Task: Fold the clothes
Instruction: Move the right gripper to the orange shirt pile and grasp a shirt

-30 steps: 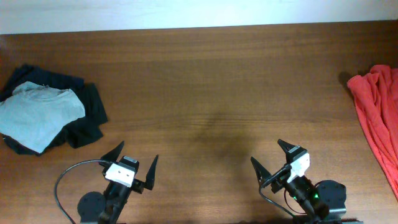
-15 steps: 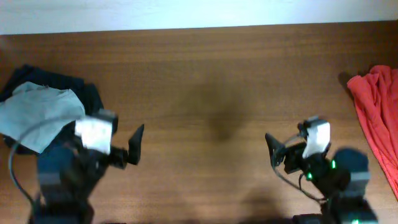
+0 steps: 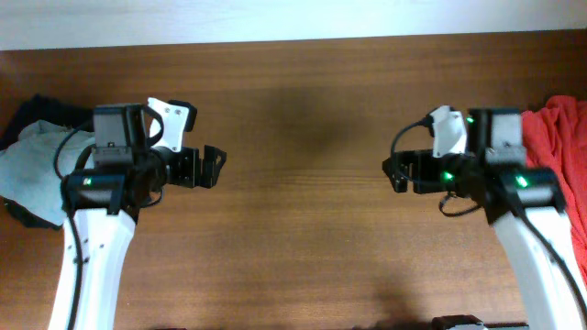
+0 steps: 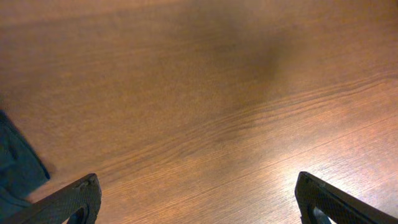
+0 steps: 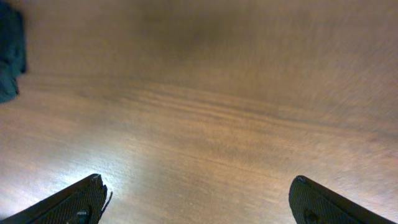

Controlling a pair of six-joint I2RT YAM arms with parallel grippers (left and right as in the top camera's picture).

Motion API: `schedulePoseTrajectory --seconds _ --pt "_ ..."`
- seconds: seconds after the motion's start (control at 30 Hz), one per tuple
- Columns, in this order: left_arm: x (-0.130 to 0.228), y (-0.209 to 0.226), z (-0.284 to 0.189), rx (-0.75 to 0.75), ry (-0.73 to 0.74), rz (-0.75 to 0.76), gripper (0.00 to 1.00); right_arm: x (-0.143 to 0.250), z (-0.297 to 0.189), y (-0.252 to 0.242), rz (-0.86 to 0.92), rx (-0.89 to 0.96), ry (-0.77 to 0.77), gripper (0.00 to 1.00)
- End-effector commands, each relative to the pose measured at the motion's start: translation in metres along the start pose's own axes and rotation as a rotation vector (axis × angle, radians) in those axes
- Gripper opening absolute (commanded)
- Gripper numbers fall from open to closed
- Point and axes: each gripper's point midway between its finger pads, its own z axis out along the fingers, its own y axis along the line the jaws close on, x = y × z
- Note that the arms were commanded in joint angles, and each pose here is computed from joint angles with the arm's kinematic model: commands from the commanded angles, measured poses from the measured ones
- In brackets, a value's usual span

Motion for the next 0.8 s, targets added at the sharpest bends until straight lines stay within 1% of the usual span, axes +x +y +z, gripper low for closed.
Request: schedulePoseTrajectory --seconds 0.0,0.03,0.07,0.1,0.17,0.23,0.33,0.4,0.47,0.5,0.53,0.57,0.6,0.67,0.7,0.77 --pt "-0.001 0.001 0.011 0.029 0.027 -0.018 0.99 -0.001 0.01 -0.016 0.134 0.029 0.03 0.99" --pt "0.001 0.002 0.015 0.031 0.041 -0.024 0.99 -0.004 0.007 -0.04 0.243 0.113 0.008 0.98" --pt "0.002 0.003 0.017 0.032 0.048 -0.026 0.99 -0.006 0.003 -0.053 0.283 0.16 -0.012 0.98" --pt "0.004 0.004 0.021 0.034 0.058 -0.031 0.99 -0.011 -0.006 -0.077 0.344 0.228 -0.058 0.99" --pt "0.005 0.006 0.025 0.036 0.07 -0.036 0.99 -0.022 -0.016 -0.096 0.399 0.219 -0.123 0.99" --pt "0.006 0.006 0.026 0.036 0.075 -0.038 0.99 -0.023 -0.024 -0.113 0.449 0.225 -0.152 0.99" --pt "0.007 0.006 0.027 0.036 0.077 -0.039 0.99 -0.014 -0.045 -0.165 0.574 0.355 -0.203 0.99" --pt "0.007 0.006 0.027 0.036 0.077 -0.039 0.99 -0.002 -0.06 -0.204 0.715 0.467 -0.235 1.0" --pt "0.007 0.006 0.027 0.036 0.077 -0.039 0.99 0.01 -0.068 -0.236 0.835 0.515 -0.259 0.96" --pt "0.007 0.006 0.027 0.036 0.077 -0.039 0.99 0.014 -0.069 -0.246 0.875 0.525 -0.266 0.95" --pt "0.007 0.006 0.027 0.036 0.077 -0.038 0.99 0.019 -0.068 -0.26 0.915 0.538 -0.269 0.9" --pt "0.006 0.006 0.027 0.036 0.076 -0.038 0.99 0.023 -0.066 -0.275 0.942 0.55 -0.271 0.88" --pt "0.006 0.006 0.027 0.036 0.075 -0.038 0.99 0.025 -0.064 -0.283 0.956 0.556 -0.27 0.88" --pt "0.005 0.006 0.027 0.036 0.07 -0.036 0.99 0.031 -0.056 -0.301 0.994 0.56 -0.263 0.85" --pt "0.005 0.006 0.027 0.036 0.07 -0.036 0.99 0.035 -0.048 -0.311 1.028 0.559 -0.261 0.84" --pt "0.005 0.006 0.027 0.036 0.07 -0.036 0.99 0.035 -0.028 -0.33 1.036 0.557 -0.256 0.81"
